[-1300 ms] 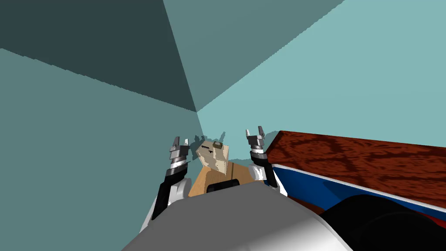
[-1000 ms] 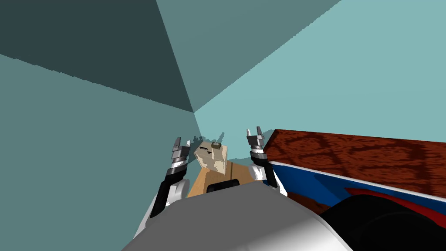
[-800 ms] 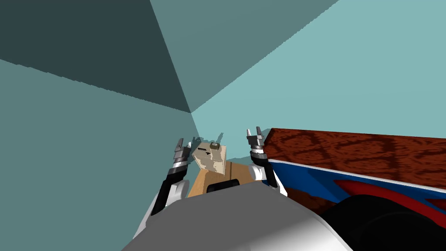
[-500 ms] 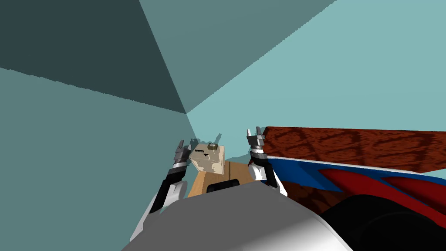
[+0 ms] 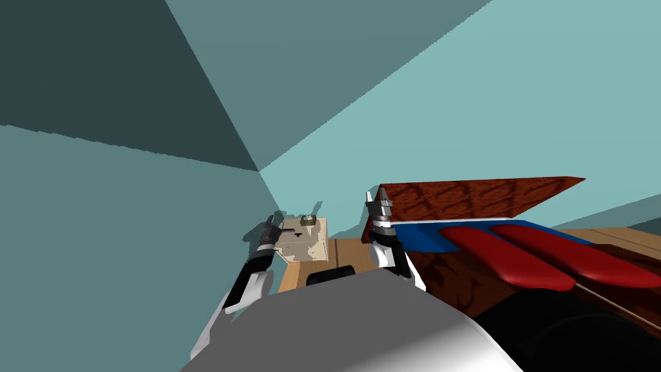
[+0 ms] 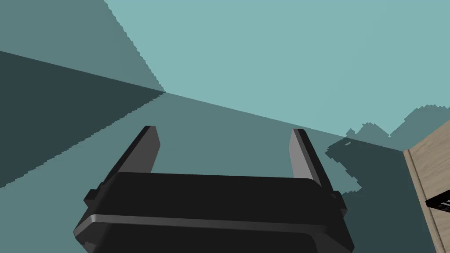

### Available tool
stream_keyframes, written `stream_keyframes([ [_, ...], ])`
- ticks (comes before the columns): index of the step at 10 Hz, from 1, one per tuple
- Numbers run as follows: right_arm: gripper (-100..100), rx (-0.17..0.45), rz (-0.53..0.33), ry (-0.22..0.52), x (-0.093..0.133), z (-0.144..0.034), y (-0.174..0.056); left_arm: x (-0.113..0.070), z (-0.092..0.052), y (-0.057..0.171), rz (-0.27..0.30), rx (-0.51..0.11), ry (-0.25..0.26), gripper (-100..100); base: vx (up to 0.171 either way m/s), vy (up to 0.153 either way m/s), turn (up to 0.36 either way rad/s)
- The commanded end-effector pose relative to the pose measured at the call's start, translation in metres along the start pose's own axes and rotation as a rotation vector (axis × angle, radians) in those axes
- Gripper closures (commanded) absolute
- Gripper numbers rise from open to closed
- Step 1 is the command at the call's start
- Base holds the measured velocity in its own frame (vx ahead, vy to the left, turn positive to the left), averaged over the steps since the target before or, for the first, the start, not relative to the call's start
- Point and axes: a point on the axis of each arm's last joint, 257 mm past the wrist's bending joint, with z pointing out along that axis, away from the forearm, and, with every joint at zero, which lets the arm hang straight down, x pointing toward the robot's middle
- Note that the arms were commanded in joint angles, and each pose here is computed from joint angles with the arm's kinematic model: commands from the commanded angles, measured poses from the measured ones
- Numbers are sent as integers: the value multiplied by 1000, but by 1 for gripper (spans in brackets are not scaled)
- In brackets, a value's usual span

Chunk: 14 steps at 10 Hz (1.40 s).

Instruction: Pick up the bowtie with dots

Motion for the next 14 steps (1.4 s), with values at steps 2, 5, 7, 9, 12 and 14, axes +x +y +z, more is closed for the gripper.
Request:
stream_keyframes([
  [2, 0, 0, 0, 0, 0, 0, 0, -28, -4, 45, -61, -123, -57, -100, 8, 44, -370],
  [5, 0, 0, 0, 0, 0, 0, 0, -55, -12, 83, -110, -225, -114, -100, 1, 30, -247],
  [7, 0, 0, 0, 0, 0, 0, 0, -70, -19, 103, -135, -278, -147, -100, -5, 31, -172],
  [9, 0, 0, 0, 0, 0, 0, 0, -97, -32, 134, -188, -366, -211, -100, -9, 37, -403],
  [12, 0, 0, 0, 0, 0, 0, 0, -113, -43, 156, -216, -426, -253, -100, -16, 31, -155],
  [14, 0, 0, 0, 0, 0, 0, 0, -139, -62, 184, -273, -508, -325, -100, -17, 25, -329],
])
